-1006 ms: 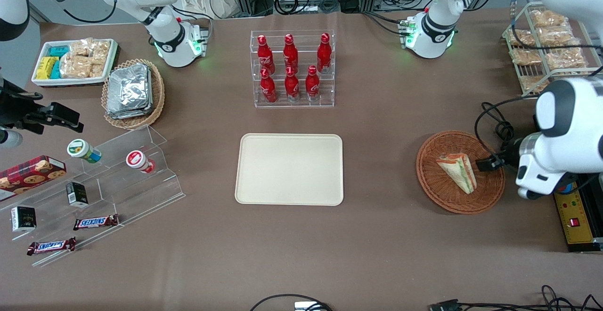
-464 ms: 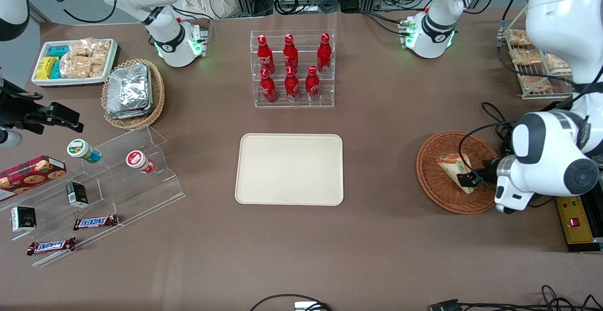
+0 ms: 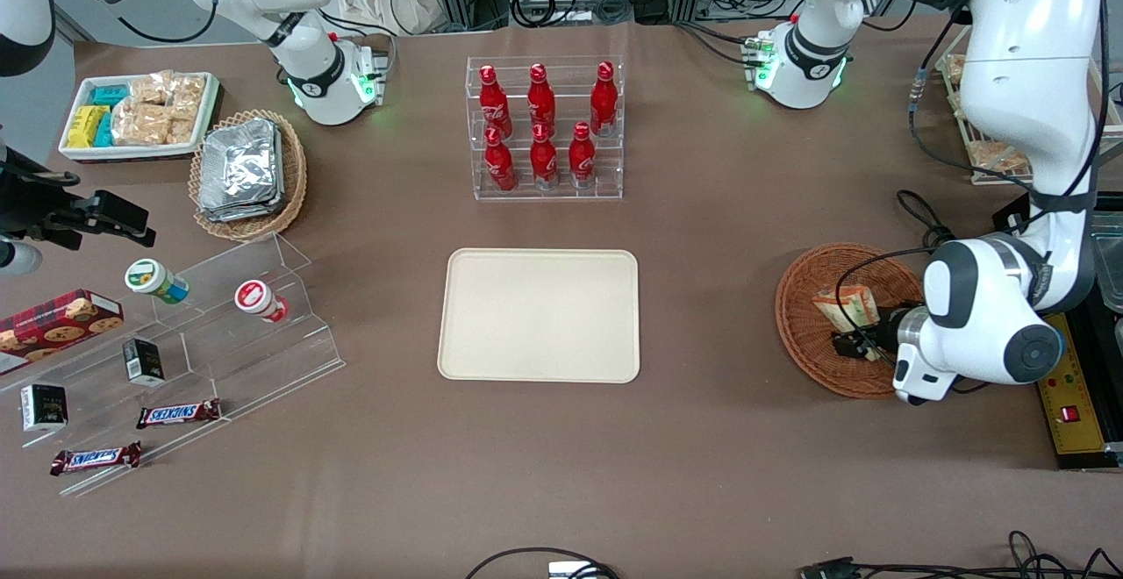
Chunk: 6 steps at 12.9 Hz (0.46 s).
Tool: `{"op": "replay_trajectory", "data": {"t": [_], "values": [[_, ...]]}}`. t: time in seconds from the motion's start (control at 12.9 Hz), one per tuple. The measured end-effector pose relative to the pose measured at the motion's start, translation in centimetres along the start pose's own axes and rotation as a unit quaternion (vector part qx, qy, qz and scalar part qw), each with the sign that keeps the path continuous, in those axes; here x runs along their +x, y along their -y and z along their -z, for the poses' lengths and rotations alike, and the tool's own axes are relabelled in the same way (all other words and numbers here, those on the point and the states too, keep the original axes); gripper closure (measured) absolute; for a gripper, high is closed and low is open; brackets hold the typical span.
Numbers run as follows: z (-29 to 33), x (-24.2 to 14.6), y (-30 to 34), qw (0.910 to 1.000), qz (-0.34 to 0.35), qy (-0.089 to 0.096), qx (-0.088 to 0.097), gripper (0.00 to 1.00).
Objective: Place sandwich from basket to tray
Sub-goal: 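Lower the open left gripper over the wrapped sandwich in the basket, then close the left gripper on the wrapped sandwich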
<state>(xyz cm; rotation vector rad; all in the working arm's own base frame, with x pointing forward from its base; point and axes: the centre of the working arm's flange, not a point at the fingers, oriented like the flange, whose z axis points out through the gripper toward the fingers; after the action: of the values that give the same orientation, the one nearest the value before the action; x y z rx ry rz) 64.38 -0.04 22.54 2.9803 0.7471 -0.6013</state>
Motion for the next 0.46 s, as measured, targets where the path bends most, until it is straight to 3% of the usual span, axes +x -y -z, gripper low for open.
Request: {"op": "replay_trajectory", "data": {"t": [0.46], "values": [[-0.1,0.5,2.0,0.9996,0.016,0.021,0.004,0.0]]}}
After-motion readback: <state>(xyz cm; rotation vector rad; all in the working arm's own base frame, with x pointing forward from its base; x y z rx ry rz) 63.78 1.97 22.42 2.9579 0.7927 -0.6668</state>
